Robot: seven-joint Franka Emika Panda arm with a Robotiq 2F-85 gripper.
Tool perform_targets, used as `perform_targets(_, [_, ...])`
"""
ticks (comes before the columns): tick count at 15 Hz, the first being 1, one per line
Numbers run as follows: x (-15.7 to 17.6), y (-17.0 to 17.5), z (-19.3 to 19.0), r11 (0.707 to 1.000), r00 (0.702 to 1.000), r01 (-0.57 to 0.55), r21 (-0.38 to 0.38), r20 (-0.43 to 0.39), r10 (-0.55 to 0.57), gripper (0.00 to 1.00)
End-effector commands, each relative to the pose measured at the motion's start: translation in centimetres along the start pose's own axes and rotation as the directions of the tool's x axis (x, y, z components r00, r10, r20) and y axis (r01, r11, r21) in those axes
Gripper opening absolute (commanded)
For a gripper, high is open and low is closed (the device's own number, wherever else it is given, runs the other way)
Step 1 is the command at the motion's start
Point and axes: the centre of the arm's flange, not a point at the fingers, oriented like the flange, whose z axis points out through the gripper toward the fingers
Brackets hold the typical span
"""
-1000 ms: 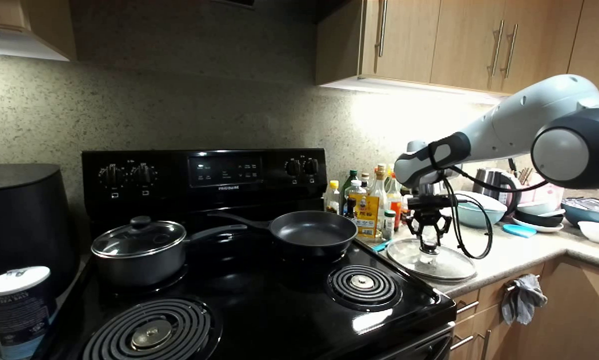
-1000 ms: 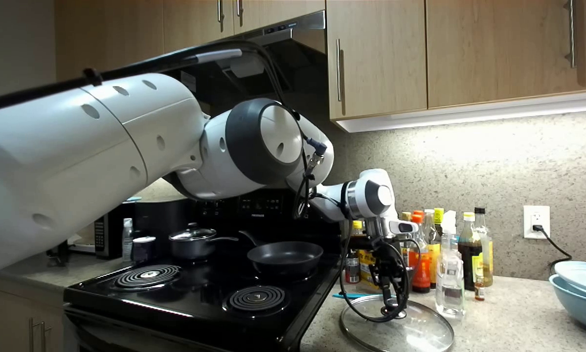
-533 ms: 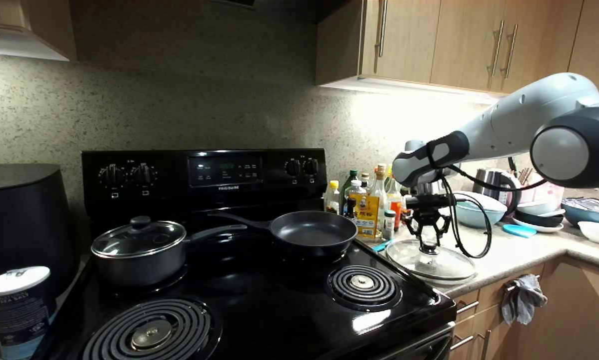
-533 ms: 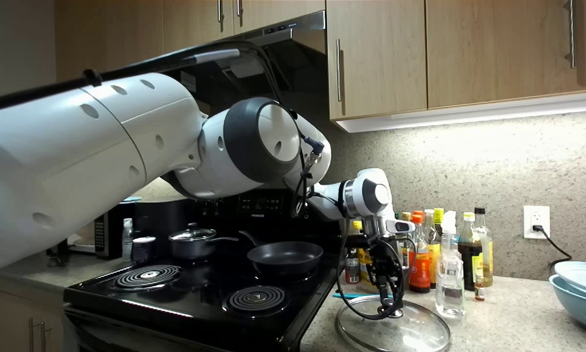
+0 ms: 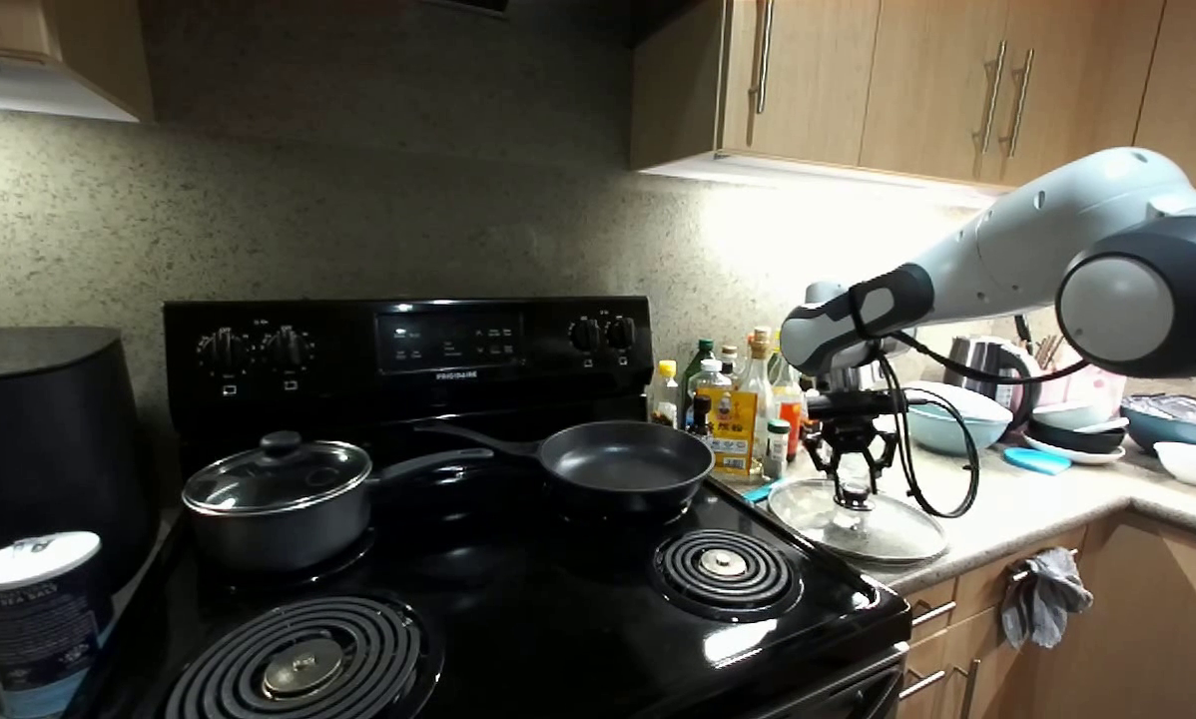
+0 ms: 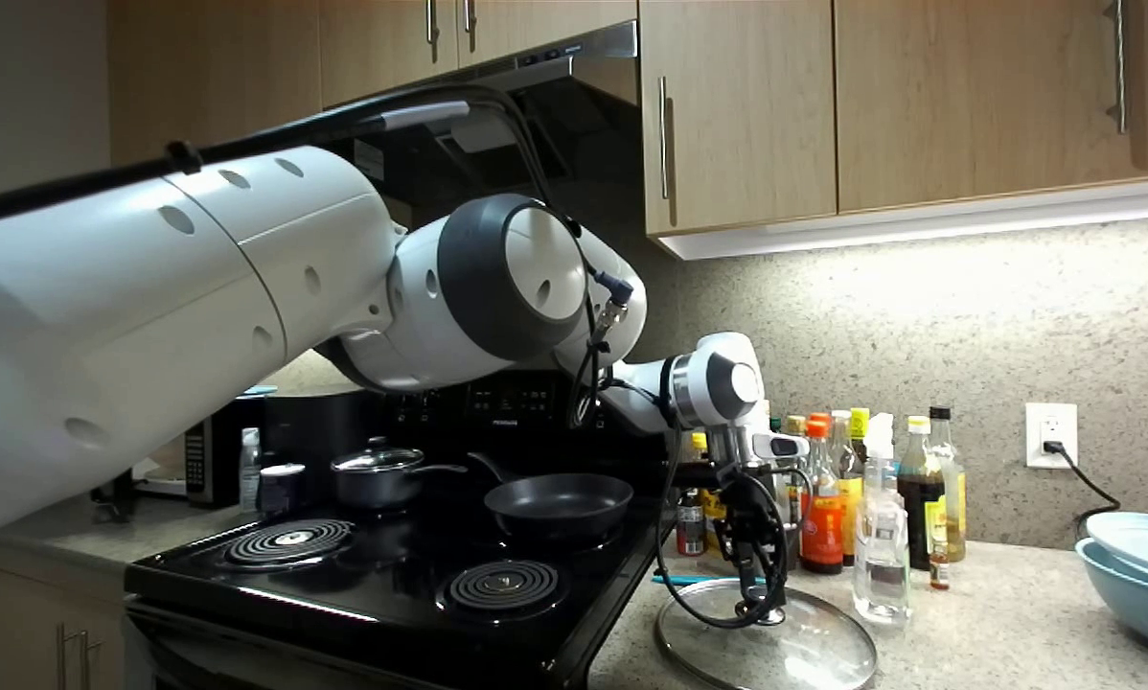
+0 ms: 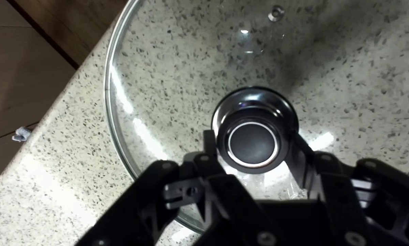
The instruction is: Pick up the glass lid from the countertop and put it on the black pan on the stove.
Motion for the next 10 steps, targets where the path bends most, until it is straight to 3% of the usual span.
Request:
perform_targets(1, [0.3,-0.1,0.6,1.000,1.000,-0.015,0.005,0.004,0.015,0.85])
perform_targets(3, [0.4,-0.3,1.0,1.000,1.000,-0.014,0.001,0.013,0.014,0.97])
perform_targets(7, [0.5,-0.3,1.9,1.000,1.000,-0.012,0.001,0.027,0.012,1.00])
perform_targets(9, [0.6,-0.3,1.9,1.000,1.000,-0.011,0.008,0.024,0.011,0.75])
perform_targets(10, [0.7,-0.3,1.9,1.000,1.000,-0.014,0.009,0.024,0.013,0.73])
